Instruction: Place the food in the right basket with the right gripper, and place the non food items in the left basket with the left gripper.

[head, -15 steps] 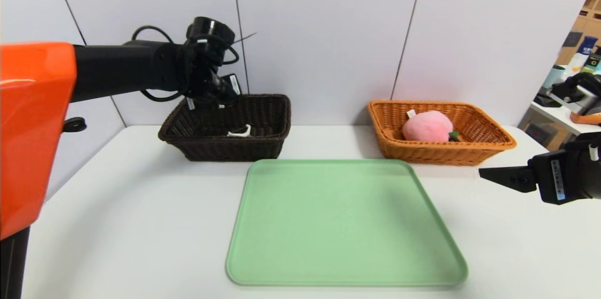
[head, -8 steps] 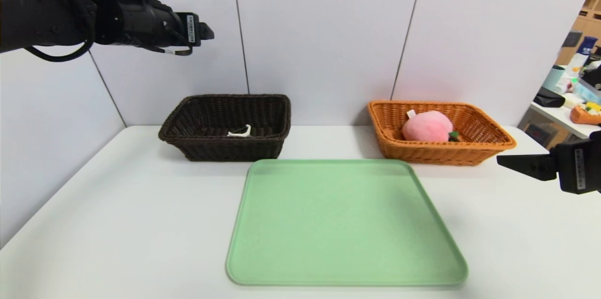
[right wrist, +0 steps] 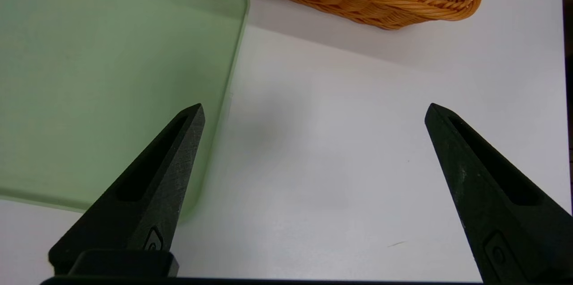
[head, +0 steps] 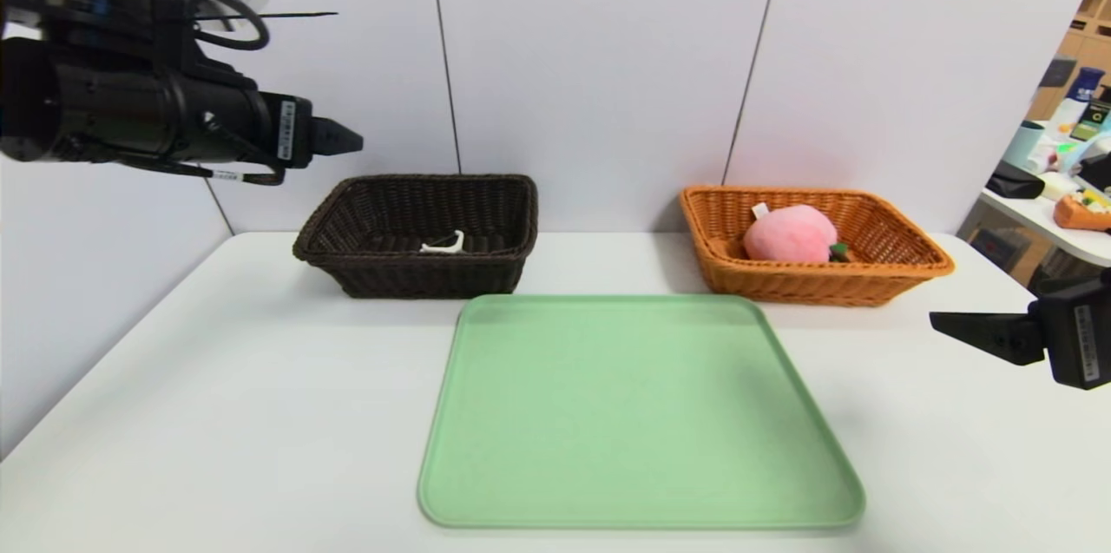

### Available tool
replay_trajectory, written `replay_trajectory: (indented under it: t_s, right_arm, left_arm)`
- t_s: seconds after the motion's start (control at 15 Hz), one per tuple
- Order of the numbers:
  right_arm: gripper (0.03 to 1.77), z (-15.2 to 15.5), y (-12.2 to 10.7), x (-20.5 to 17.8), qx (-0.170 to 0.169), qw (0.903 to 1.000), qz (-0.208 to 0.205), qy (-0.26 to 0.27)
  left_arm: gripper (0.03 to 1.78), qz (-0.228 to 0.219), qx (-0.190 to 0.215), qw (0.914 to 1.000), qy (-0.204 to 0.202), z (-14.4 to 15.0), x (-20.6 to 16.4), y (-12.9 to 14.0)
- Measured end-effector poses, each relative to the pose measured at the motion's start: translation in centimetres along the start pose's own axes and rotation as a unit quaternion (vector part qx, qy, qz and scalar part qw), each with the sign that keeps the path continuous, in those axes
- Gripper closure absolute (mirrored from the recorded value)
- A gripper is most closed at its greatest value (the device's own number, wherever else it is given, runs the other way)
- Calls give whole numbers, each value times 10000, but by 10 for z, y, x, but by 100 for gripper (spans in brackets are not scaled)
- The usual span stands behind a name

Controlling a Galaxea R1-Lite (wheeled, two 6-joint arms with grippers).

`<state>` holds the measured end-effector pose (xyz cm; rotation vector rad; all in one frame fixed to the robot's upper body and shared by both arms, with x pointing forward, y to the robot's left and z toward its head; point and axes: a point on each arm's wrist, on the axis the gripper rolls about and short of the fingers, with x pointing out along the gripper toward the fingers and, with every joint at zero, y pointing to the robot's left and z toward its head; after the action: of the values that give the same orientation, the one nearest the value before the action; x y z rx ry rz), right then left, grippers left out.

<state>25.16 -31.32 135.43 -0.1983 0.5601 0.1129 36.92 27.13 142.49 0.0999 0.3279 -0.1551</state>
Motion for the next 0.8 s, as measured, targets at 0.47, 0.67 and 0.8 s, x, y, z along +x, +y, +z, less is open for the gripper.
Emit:
replay_trajectory:
  t_s: [0.47, 0.67, 0.8]
  right_arm:
    - [10, -11, -14, -12, 268, 9988, -415, -63]
    - [10, -21, -16, -29, 353, 9975, -566, -245]
    - [10, -27, -15, -43, 384, 9961, -654, -453]
  left_arm:
    - [14, 460, -97, 9979, -443, -23, -98, 12]
    - [13, 735, -173, 9946, -708, -29, -130, 22]
    - [12, 915, -222, 9927, -756, -43, -148, 26]
